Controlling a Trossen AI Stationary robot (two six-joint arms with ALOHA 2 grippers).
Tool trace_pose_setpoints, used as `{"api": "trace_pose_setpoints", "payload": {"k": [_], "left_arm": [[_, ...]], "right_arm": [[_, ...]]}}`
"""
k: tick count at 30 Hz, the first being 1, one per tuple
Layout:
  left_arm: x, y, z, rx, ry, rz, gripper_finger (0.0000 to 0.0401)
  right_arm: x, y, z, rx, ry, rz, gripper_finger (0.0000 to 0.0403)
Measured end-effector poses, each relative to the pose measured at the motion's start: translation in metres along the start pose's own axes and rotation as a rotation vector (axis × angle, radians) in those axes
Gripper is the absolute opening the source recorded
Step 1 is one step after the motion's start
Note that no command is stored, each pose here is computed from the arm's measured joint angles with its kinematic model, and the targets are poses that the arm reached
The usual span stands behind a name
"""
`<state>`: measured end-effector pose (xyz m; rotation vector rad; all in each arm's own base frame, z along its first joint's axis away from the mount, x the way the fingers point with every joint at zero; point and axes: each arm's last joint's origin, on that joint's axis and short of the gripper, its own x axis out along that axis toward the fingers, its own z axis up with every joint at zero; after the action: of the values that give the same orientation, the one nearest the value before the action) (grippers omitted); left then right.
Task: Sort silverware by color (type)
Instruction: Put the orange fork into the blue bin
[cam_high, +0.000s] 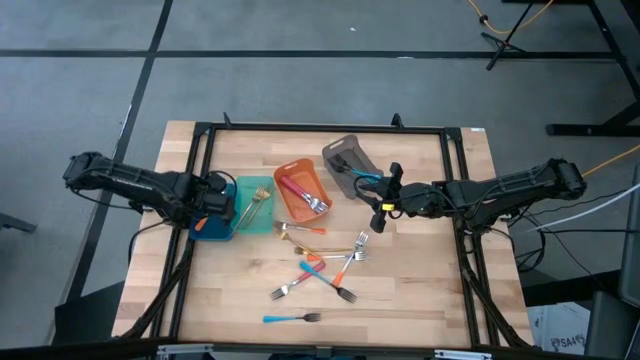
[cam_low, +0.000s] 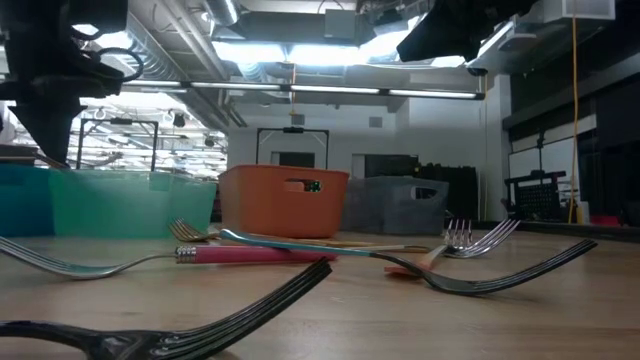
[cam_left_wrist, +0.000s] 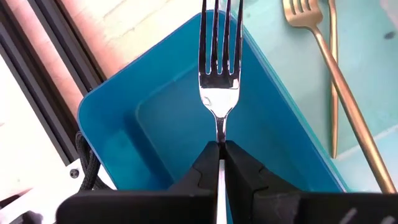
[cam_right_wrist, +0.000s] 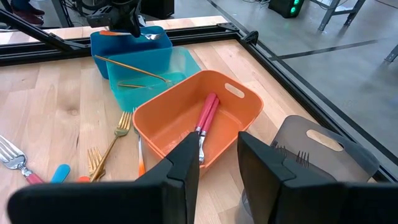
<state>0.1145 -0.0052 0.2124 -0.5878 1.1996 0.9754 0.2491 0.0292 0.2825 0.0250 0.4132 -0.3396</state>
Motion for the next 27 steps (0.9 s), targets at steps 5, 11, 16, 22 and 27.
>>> {"api": "trace_pose_setpoints", "payload": {"k": [5,11,16,22,27], "left_arm": [[0.0009,0.0004,0.0017,0.021,0.039,-0.016,0.0005],[0.0017,0.0014,0.0036,0.007,0.046,-0.013,0.0005],[0.0024,0.0017,0.0049,0.012,0.065,-0.018,0.0005],[0.0058,0.0000,0.0074,0.000,0.080,0.009,0.0005],[0.0092,-0.0029,0.0087,0.013,0.098,0.033,0.0005]], "right_arm": [[0.0000,0.0000,0.0000,0.000,0.000,0.000,0.0099],[0.0000,-0.0001,0.0000,0.000,0.000,0.000,0.0099],[0.0000,-0.0001,0.0000,0.000,0.000,0.000,0.0099],[0.0000,-0.0001,0.0000,0.000,0.000,-0.001,0.0099],[0.0000,-0.0001,0.0000,0.000,0.000,0.000,0.0099]]}}
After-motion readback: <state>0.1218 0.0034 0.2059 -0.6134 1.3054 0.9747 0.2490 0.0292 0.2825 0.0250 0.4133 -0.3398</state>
